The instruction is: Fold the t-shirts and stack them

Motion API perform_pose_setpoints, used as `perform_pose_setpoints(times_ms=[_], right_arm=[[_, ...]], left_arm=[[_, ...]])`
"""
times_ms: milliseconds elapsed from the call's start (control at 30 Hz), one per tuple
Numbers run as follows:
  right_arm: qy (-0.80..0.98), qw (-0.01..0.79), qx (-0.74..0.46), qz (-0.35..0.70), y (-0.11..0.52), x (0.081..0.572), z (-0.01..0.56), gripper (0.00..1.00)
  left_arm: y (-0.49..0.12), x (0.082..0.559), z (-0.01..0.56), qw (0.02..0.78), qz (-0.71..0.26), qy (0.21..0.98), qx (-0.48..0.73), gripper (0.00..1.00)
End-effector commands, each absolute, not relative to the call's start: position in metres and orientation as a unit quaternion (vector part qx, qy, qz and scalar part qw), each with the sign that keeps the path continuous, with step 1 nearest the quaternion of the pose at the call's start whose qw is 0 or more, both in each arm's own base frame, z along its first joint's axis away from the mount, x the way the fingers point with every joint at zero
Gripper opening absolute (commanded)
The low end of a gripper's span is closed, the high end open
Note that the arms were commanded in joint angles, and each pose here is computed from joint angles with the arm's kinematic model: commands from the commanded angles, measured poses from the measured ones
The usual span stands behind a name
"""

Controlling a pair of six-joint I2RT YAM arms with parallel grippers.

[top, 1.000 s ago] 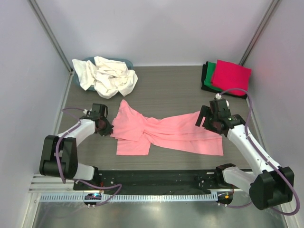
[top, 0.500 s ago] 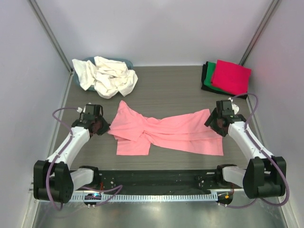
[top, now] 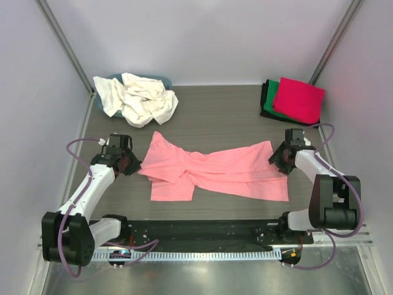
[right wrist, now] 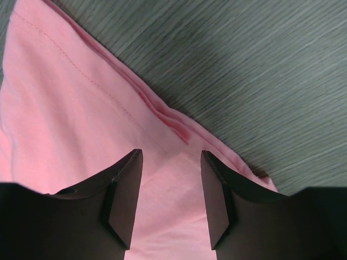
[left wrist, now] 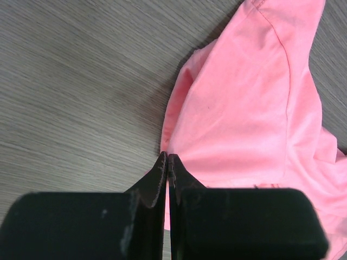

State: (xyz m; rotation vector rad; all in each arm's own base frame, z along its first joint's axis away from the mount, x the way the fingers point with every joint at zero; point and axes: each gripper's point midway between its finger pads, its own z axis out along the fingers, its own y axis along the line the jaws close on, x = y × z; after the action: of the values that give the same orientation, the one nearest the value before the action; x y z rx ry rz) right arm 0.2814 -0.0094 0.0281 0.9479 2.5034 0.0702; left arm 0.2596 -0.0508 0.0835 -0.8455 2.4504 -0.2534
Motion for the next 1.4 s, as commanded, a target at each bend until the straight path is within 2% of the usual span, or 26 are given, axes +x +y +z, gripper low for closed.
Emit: perform_pose_setpoints(times_ms=[0, 267, 500, 733, 900, 1067, 1167, 1233, 1367], right_arm=[[0.906, 0.254, 0.336, 0.048, -0.007, 0.299, 0.031, 0.52], [0.907, 0.245, 0.34, 0.053, -0.008, 0.304, 0.018, 0.44], [0.906, 0.252, 0.338, 0.049, -0.011, 0.305, 0.025, 0.28], [0.906, 0.261, 0.331, 0.04, -0.015, 0.301, 0.037, 0.27], [0.907, 0.265, 0.326, 0.036, -0.016, 0.301, 0.043, 0.34], [0.907, 0.269, 0.323, 0.029, -0.019, 0.303, 0.047, 0.33], [0.907, 0.268, 0.322, 0.028, -0.02, 0.305, 0.046, 0.26], [0.908, 0.265, 0.322, 0.027, -0.02, 0.306, 0.043, 0.13], [0.91, 0.264, 0.32, 0.024, -0.021, 0.306, 0.041, 0.01]], left_arm=[[-0.049, 0.263, 0.092, 0.28, -0.093, 0.906, -0.305, 0.0], [-0.048, 0.264, 0.092, 0.281, -0.092, 0.905, -0.306, 0.0], [-0.047, 0.263, 0.093, 0.283, -0.089, 0.904, -0.307, 0.0], [-0.048, 0.263, 0.099, 0.285, -0.092, 0.903, -0.308, 0.0], [-0.047, 0.261, 0.098, 0.284, -0.091, 0.903, -0.308, 0.0], [-0.046, 0.26, 0.098, 0.285, -0.089, 0.903, -0.308, 0.0], [-0.046, 0.261, 0.097, 0.283, -0.088, 0.904, -0.309, 0.0], [-0.045, 0.261, 0.096, 0.283, -0.085, 0.904, -0.309, 0.0], [-0.045, 0.261, 0.096, 0.283, -0.084, 0.904, -0.308, 0.0]])
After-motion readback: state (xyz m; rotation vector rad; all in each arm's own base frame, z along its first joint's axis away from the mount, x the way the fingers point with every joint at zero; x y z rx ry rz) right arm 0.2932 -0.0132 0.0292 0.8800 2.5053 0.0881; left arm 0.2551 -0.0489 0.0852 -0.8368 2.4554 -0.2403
